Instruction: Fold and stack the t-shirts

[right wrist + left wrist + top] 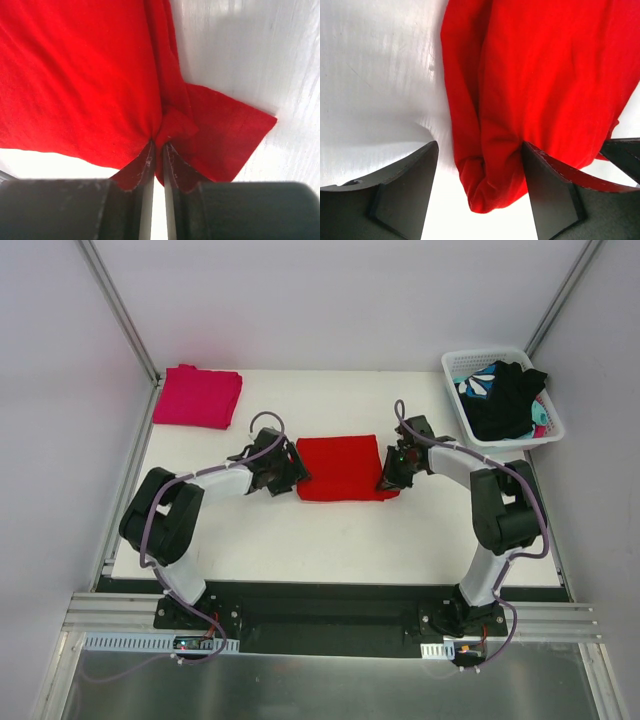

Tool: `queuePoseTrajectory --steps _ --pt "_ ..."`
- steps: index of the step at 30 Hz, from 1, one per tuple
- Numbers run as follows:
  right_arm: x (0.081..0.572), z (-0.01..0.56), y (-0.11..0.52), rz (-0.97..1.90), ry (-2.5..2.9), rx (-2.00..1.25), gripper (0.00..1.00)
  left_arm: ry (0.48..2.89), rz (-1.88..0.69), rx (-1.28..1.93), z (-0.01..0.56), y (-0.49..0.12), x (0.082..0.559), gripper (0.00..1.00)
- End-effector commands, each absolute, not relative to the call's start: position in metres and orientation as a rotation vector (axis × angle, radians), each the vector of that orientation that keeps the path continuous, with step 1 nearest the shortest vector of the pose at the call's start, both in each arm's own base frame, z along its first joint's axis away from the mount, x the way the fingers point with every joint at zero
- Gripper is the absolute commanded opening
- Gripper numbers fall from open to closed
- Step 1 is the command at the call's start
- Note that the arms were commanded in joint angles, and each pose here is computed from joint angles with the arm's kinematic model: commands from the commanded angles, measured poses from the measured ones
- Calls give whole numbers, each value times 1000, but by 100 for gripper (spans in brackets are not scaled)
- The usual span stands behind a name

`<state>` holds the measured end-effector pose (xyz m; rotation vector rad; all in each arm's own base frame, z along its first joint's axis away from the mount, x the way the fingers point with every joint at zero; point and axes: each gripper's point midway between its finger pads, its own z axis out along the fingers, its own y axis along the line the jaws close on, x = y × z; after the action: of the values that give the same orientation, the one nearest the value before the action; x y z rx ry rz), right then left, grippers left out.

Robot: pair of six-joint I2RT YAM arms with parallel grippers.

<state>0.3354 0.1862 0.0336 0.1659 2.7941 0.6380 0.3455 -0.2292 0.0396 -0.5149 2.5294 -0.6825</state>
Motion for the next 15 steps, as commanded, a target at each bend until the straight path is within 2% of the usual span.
queuePoseTrajectory --steps 1,8,15 --pt "329 53 192 674 2750 139 13 2487 -723 -517 61 -235 336 67" --pt "318 66 185 609 2751 95 21 2510 -711 -463 63 -252 312 69" --pt "327 126 203 610 2662 -4 22 2494 -741 -439 74 -262 304 69"
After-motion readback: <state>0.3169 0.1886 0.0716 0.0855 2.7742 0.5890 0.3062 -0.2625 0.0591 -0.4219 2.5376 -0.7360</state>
